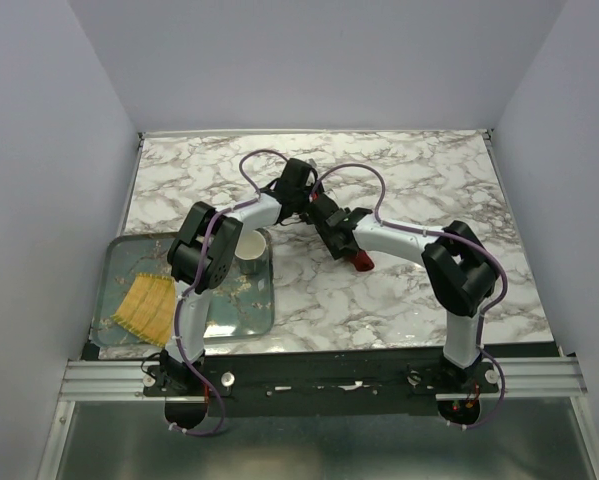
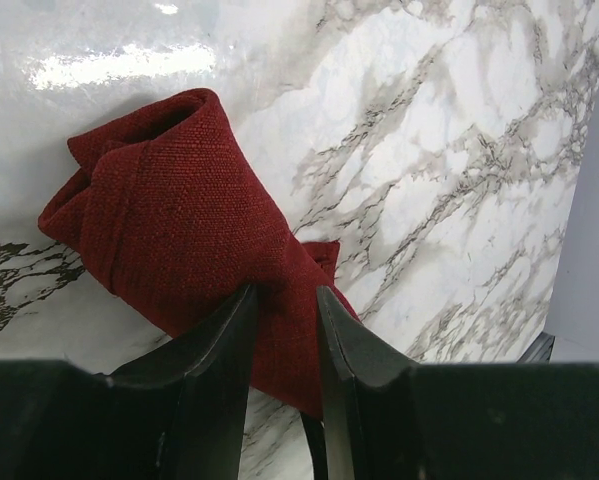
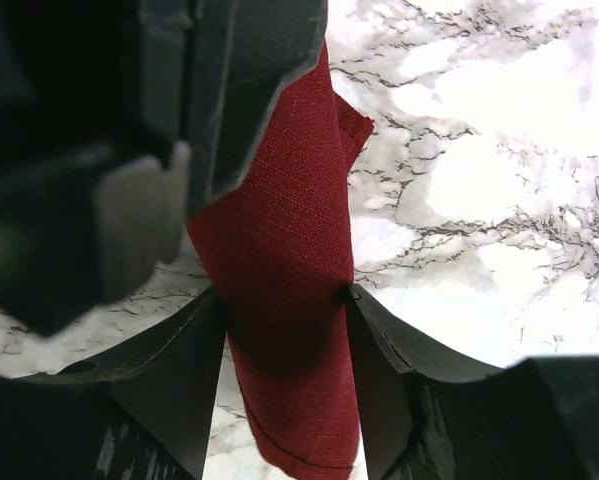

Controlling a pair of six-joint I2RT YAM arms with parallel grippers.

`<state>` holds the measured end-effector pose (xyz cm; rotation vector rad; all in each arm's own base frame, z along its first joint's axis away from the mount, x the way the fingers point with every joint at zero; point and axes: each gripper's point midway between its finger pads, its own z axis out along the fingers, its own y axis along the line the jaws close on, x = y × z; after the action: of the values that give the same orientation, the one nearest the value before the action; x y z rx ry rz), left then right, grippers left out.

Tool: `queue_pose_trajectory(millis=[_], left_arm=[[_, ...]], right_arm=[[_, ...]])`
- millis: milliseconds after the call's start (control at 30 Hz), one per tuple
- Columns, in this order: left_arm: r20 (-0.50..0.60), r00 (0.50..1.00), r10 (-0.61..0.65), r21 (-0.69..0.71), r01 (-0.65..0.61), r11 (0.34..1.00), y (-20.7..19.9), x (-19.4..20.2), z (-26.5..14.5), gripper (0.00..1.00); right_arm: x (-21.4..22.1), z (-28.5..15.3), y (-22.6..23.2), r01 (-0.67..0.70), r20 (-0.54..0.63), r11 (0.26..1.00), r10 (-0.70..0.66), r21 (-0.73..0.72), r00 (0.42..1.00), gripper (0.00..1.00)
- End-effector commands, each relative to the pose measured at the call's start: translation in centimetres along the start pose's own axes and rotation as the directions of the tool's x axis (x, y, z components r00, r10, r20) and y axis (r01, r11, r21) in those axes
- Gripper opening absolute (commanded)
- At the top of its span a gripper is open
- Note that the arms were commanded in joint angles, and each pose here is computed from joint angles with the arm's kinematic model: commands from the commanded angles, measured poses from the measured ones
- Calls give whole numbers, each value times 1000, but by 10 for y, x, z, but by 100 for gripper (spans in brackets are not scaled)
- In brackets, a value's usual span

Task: Fold the napkin, place the utensils inside, and roll it up
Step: Roll the napkin with the utensil

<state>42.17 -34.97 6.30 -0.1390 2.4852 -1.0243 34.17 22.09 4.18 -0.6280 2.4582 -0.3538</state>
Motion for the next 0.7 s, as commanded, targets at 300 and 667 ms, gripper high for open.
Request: queue_pose_trajectory(millis=[300, 667], left_arm=[[47, 998, 43, -9, -43, 999, -7, -24, -25, 43], [99, 993, 63, 41, -68, 997, -28, -47, -56, 45]], right_arm=[[-8, 2, 7, -51, 30, 985, 57, -168, 998, 31], [-3, 3, 9, -288, -141, 764, 254, -577, 957, 27]])
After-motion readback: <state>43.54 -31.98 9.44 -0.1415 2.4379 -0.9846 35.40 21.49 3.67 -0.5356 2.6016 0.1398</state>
